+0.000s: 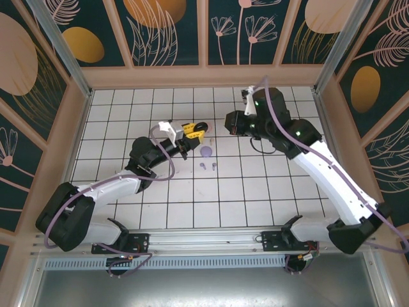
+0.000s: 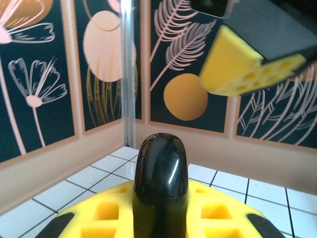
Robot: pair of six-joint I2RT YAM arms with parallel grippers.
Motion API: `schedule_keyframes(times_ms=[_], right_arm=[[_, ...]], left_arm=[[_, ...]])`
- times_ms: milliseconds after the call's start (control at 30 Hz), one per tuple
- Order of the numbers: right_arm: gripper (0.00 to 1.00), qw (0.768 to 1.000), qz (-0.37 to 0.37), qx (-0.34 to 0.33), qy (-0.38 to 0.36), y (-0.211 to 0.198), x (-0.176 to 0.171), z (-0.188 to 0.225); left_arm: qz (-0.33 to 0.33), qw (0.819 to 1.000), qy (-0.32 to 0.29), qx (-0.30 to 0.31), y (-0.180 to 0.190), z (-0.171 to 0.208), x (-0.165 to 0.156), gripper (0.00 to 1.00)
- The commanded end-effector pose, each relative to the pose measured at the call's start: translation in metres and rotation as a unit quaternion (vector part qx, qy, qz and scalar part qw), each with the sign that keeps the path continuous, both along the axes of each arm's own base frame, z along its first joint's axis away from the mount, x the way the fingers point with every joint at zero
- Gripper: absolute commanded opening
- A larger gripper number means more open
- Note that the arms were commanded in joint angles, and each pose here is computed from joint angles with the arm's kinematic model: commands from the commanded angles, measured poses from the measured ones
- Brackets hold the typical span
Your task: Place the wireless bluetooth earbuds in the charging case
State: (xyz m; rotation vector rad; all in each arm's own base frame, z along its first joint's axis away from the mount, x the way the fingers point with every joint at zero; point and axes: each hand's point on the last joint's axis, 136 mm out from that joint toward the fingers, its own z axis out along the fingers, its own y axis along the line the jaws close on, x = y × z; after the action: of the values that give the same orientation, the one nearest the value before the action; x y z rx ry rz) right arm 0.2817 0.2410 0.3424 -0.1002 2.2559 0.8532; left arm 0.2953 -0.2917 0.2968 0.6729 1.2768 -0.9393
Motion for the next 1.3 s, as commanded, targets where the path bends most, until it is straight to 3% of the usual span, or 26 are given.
schedule_keyframes(times_ms=[0, 133, 267, 367, 500, 667, 967, 1267], right_arm=[[0.12, 0.997, -0.077, 0.003, 0.014, -0.015, 0.014, -0.033], [0.14, 0.995, -0.092, -0.003, 0.049, -0.022, 0.001, -0.085], [0.18, 0.994, -0.083, -0.016, 0.068, -0.023, -0.013, -0.116], [0.2, 0.995, -0.073, -0.02, 0.067, -0.019, -0.017, -0.125], [0.21, 0.996, -0.06, -0.025, 0.065, -0.014, -0.018, -0.132], [0.28, 0.997, -0.043, -0.033, 0.057, -0.009, -0.022, -0.133], [0.45, 0.998, -0.034, -0.034, 0.04, -0.012, -0.026, -0.124], [0.62, 0.999, -0.025, -0.039, 0.026, -0.014, -0.028, -0.116]], left_arm=[[0.086, 0.987, 0.133, -0.033, 0.02, -0.035, 0.031, 0.0], [0.143, 0.964, 0.225, -0.01, 0.041, -0.085, 0.041, 0.0], [0.183, 0.928, 0.326, 0.007, 0.078, -0.128, 0.053, 0.0], [0.179, 0.901, 0.395, 0.006, 0.101, -0.155, 0.061, 0.0], [0.152, 0.87, 0.467, 0.041, 0.102, -0.191, 0.067, 0.0], [0.129, 0.848, 0.511, 0.056, 0.1, -0.222, 0.075, 0.0], [0.168, 0.814, 0.551, 0.077, 0.114, -0.263, 0.091, 0.0], [0.204, 0.79, 0.568, 0.102, 0.137, -0.286, 0.091, 0.36]])
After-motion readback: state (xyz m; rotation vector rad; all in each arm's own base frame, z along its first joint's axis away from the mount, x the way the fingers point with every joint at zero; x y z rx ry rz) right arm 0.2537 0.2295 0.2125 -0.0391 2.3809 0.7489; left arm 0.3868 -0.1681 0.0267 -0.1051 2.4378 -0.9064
